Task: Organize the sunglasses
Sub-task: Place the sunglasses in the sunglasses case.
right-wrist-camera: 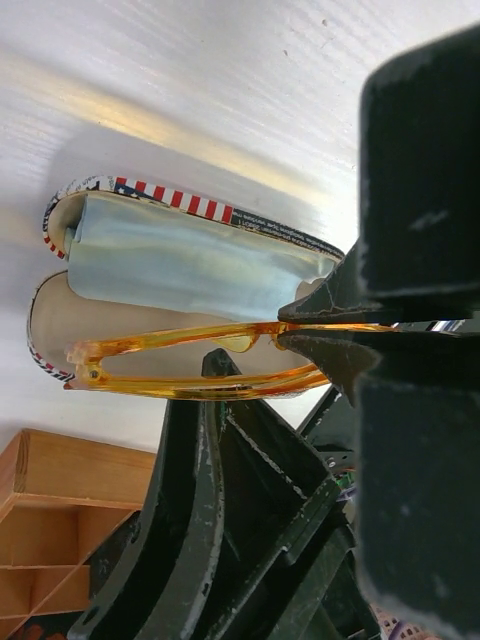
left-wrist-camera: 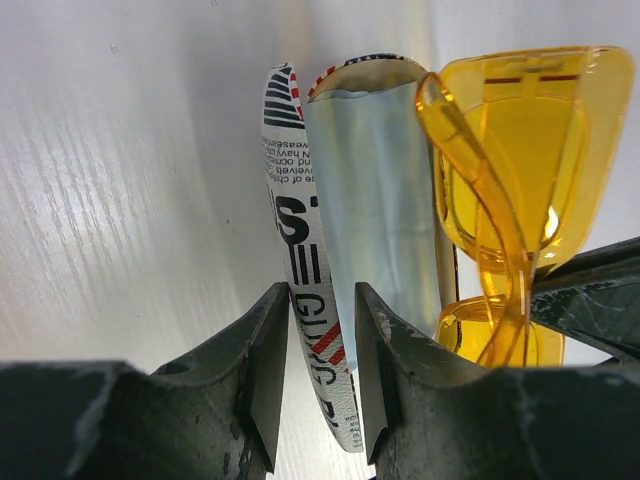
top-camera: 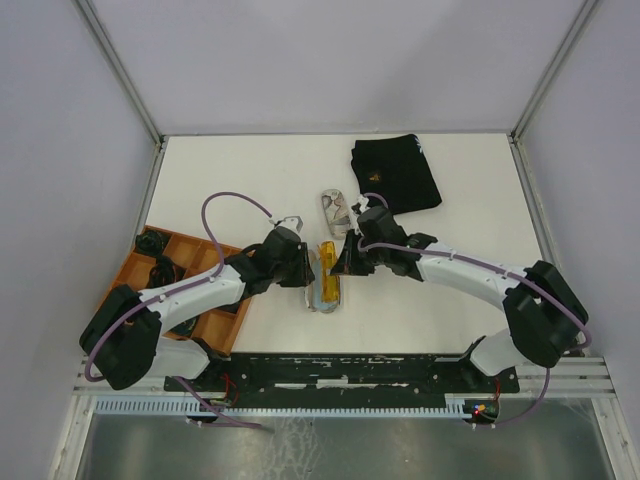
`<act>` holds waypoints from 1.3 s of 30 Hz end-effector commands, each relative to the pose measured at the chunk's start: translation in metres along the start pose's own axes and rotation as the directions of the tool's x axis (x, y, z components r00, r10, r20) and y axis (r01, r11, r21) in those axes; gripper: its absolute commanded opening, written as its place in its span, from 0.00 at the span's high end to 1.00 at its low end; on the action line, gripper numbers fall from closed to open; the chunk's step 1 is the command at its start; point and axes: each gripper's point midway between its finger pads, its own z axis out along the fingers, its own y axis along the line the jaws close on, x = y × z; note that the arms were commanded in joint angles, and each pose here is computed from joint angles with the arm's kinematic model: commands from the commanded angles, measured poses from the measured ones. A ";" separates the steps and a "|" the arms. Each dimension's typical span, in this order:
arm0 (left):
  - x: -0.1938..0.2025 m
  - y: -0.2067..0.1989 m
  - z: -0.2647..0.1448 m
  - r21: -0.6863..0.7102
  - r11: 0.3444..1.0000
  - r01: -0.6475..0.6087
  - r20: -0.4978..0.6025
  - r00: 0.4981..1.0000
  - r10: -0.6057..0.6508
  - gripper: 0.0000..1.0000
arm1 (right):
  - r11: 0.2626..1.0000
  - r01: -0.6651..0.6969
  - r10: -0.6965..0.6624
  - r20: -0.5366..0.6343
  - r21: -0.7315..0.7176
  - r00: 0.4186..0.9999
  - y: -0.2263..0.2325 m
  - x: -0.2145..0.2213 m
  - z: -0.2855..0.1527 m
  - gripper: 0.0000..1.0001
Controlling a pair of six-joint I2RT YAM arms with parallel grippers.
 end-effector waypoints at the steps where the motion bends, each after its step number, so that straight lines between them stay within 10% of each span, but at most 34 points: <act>1: -0.013 -0.016 -0.007 0.062 0.998 0.029 0.050 0.998 -0.032 0.61 | 0.999 0.009 -0.009 0.003 -0.051 1.000 0.019 -0.012 0.004 1.00; 39: -0.016 -0.020 -0.010 0.076 0.997 0.028 0.054 0.998 -0.032 0.61 | 0.998 -0.026 0.031 -0.088 0.049 0.996 -0.009 0.002 0.048 1.00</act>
